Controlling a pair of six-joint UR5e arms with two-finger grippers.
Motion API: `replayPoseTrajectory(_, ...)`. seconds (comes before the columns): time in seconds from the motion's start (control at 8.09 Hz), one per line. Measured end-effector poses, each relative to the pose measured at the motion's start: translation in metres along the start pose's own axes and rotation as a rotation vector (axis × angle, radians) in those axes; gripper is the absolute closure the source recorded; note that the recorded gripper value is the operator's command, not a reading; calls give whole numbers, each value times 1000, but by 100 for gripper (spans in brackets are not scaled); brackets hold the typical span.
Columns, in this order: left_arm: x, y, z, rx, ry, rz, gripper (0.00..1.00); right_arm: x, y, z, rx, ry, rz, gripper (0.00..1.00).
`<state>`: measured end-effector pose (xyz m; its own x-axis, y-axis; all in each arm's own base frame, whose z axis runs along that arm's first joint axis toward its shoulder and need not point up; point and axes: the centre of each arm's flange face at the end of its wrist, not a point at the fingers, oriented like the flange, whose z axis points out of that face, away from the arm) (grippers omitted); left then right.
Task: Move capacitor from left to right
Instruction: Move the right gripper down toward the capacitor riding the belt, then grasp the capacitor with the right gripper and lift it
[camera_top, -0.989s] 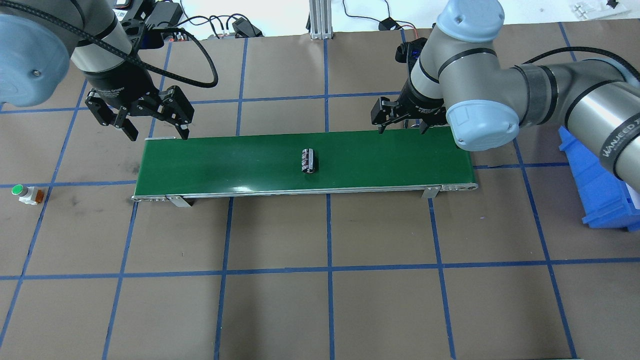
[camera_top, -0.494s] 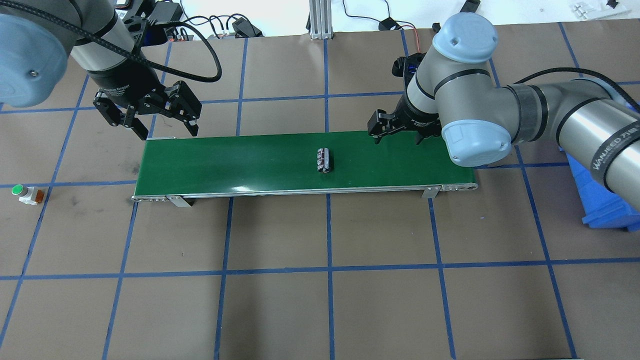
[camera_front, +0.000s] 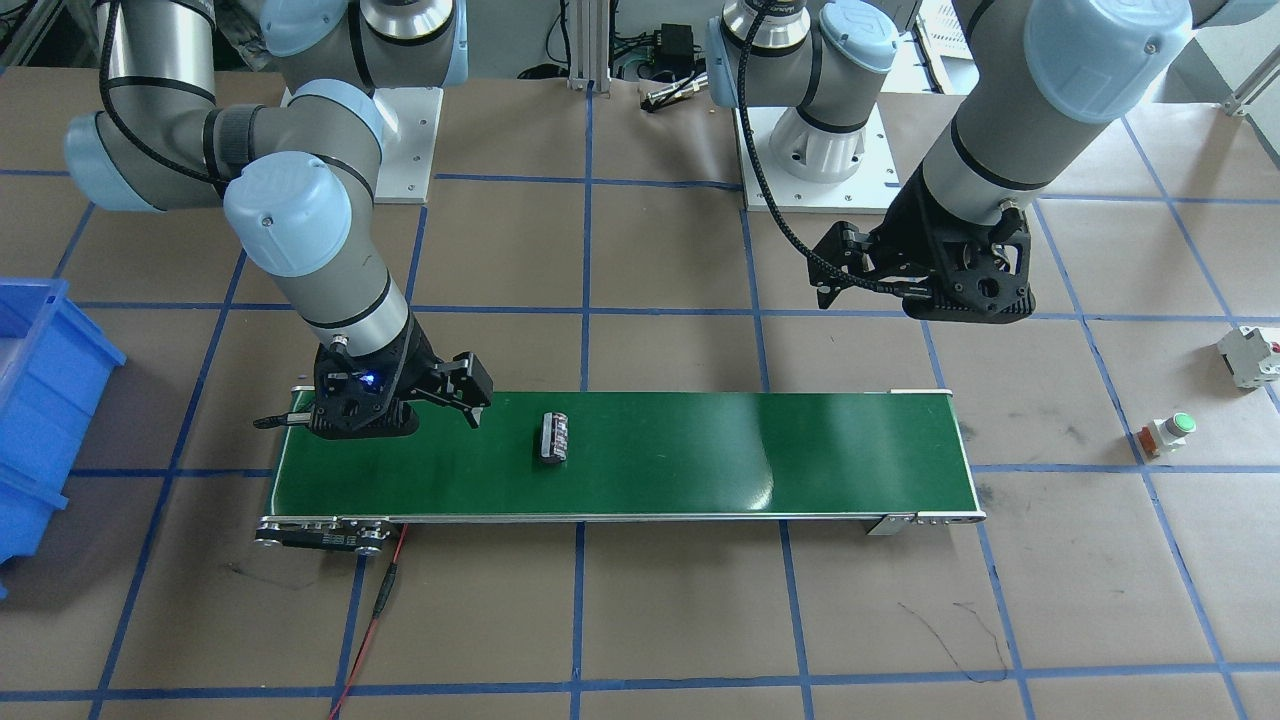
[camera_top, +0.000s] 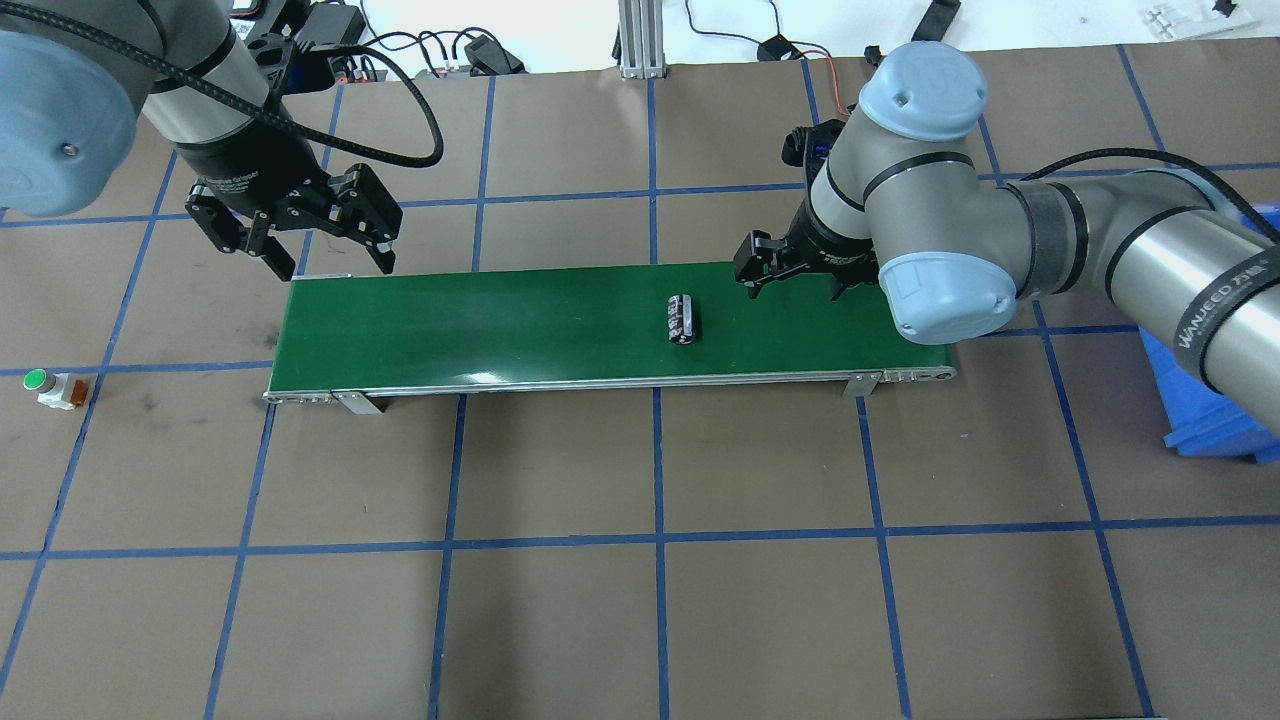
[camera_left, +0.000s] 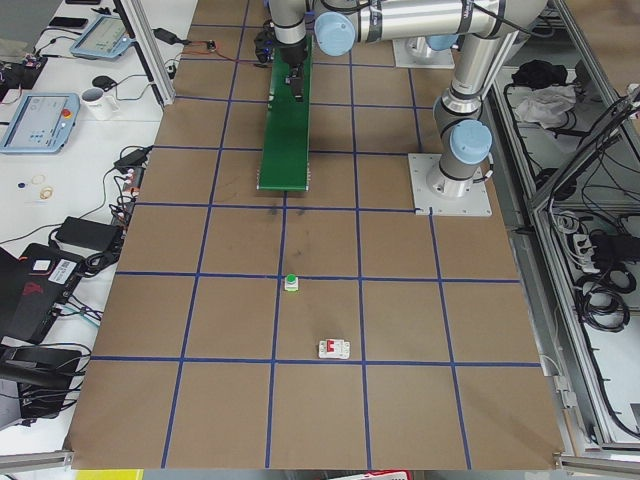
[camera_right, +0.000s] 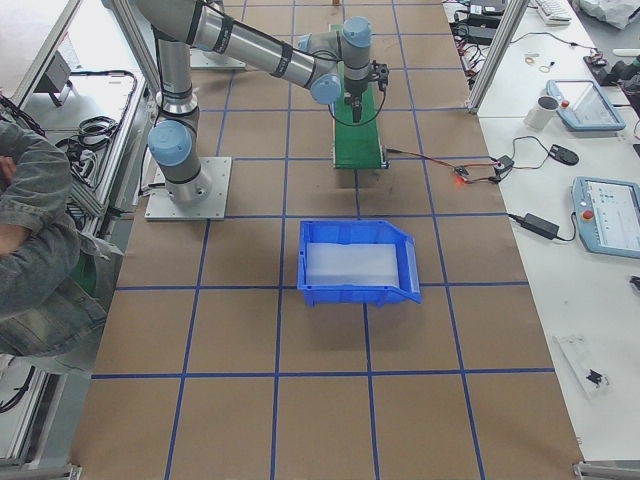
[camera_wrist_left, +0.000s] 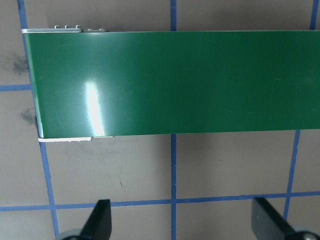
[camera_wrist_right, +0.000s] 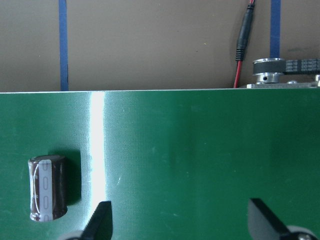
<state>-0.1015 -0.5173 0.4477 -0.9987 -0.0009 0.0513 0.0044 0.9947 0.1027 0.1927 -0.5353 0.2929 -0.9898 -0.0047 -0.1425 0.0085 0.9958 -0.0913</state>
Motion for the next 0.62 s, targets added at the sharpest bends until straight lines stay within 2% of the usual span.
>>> replayPoseTrajectory(0.62,-1,-3,2,6,-2,7,0,0,2,6,-11,-1,4,5)
